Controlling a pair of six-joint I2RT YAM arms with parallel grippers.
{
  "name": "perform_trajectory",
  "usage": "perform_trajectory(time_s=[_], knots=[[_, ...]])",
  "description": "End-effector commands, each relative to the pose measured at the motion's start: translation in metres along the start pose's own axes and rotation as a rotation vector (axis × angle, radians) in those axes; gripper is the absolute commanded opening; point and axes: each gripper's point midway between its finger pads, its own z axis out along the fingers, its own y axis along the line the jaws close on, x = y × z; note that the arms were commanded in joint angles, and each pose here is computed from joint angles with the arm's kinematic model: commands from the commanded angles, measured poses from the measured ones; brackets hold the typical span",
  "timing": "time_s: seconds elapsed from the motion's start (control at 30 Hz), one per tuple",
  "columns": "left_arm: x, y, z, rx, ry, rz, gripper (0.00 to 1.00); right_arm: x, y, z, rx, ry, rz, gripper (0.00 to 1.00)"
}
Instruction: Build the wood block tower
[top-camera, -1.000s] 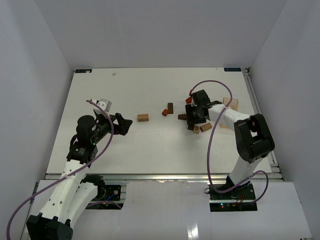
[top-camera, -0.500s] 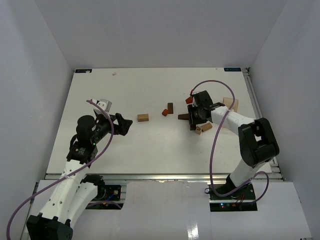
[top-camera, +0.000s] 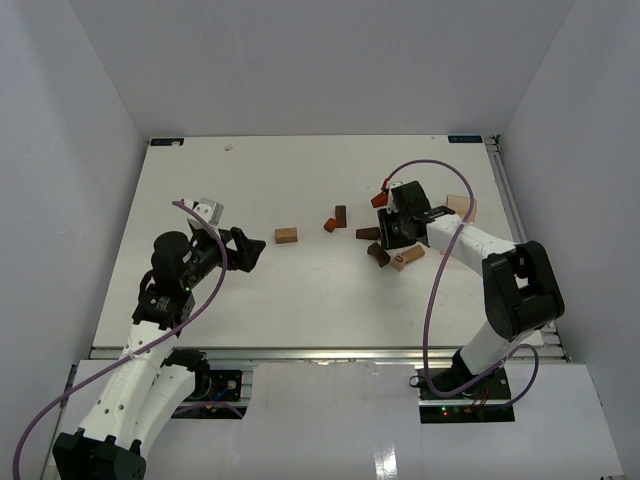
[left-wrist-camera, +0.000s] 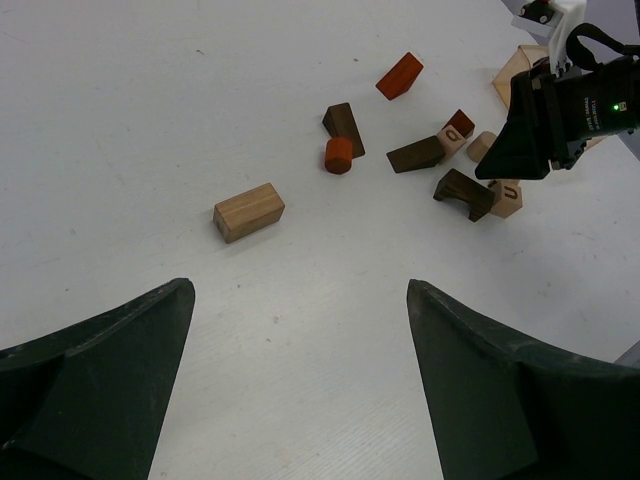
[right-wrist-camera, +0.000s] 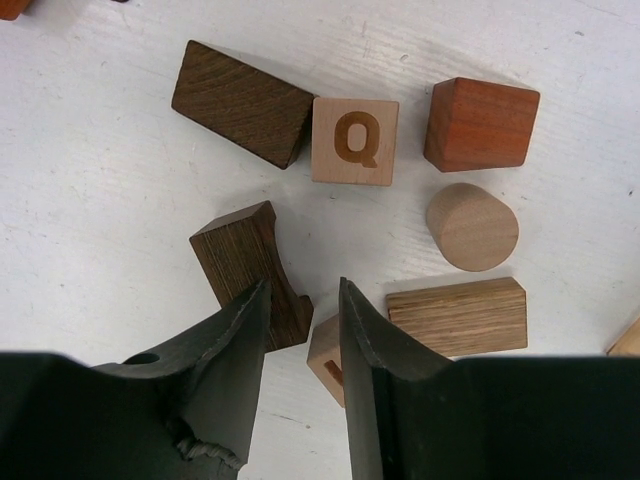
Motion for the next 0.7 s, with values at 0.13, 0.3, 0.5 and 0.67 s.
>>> perform_trajectory(time_s=[0.13,0.3,0.5,0.67], knots=[[-0.003,-0.004,-0.002,0.022,-0.013,0.013,0.98,-0.016,0.041,-0.022,-0.23,-0.099,-0.114,0.64],[-0.002,-0.004,-0.002,0.024,-0.009,0.01,0.98,-0.006,0.04,-0.012,-0.235,-0.072,-0.208,0.69],[-0.003,-0.005,-0.002,0.027,-0.012,0.014,0.98,0.001,0.031,0.0,-0.199,-0.05,-0.285,0.69],[-0.002,-0.005,-0.002,0.031,-0.008,0.012,0.98,-0.003,0.027,0.002,-0.185,-0.066,-0.356,0.68]])
